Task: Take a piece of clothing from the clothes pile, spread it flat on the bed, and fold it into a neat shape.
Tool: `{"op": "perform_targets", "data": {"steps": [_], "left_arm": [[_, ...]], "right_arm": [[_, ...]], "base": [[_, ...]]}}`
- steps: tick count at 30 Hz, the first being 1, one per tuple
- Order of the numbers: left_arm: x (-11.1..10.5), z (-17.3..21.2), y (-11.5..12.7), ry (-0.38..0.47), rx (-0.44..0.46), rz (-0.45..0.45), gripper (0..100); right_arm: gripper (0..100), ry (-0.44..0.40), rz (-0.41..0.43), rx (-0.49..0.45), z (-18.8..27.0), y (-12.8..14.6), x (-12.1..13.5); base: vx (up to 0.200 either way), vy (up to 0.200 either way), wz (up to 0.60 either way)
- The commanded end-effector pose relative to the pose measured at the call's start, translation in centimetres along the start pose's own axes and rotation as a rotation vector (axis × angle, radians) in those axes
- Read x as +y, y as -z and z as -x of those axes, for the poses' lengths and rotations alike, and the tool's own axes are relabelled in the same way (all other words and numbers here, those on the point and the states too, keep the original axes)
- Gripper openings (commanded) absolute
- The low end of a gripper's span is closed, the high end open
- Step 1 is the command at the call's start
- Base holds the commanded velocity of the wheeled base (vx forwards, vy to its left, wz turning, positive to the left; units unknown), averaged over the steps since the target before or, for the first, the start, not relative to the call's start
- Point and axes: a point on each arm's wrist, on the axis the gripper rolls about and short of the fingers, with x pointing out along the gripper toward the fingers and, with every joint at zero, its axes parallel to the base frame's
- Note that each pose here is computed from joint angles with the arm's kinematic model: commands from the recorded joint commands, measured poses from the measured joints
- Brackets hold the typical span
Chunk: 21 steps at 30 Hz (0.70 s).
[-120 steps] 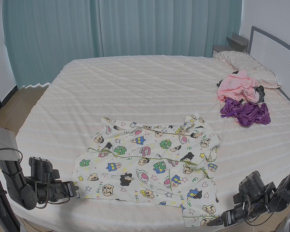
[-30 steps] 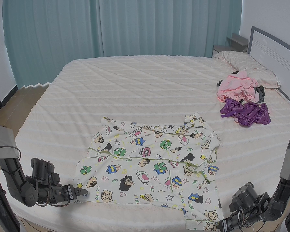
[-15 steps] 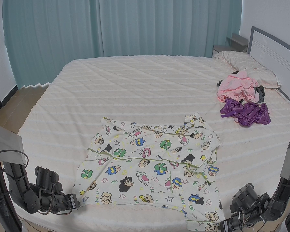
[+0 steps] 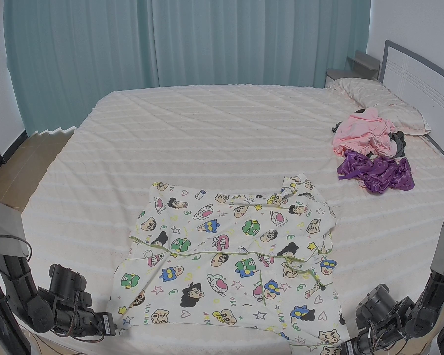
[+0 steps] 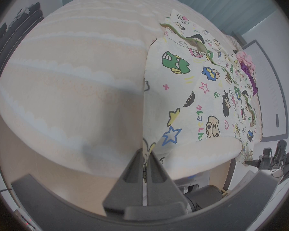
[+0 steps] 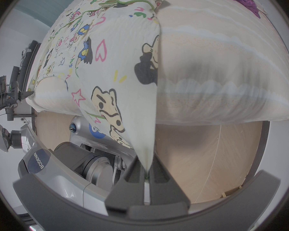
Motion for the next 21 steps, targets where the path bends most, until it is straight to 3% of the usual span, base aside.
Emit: {"op": "perform_targets", "data": {"steps": [1, 11, 12, 17, 20, 21], "left_arm": [[-0.6, 1.6, 0.8, 0.016, -0.002, -0.035, 0], [-0.8, 2.3, 1.8, 0.001, 0.054, -0.064, 0], [-0.8, 2.2, 1.9, -0.004, 0.060, -0.063, 100], [-0.8, 2.3, 1.9, -0.006, 0.059, -0.054, 100], [-0.7, 2.5, 1.7, -0.007, 0.045, -0.041, 100], [-0.5, 2.9, 1.5, -0.001, 0.015, -0.024, 100]], "right_arm": [[0, 0.021, 0.001, 0.023, 0.1, 0.5, -0.3], [0, 0.036, -0.001, 0.039, 0.2, 0.8, -0.4], [100, 0.034, -0.001, 0.034, 0.1, 0.7, -0.4], [100, 0.021, -0.026, 0.003, 0.5, 0.4, -0.6], [100, 0.007, -0.050, -0.042, 1.1, 0.1, -0.8], [100, -0.009, -0.083, -0.101, 1.9, -0.4, -1.2]], "base": [[0.000, 0.000, 0.00], [0.000, 0.000, 0.00], [0.000, 0.000, 0.00], [0.000, 0.000, 0.00], [0.000, 0.000, 0.00], [0.000, 0.000, 0.00]]}}
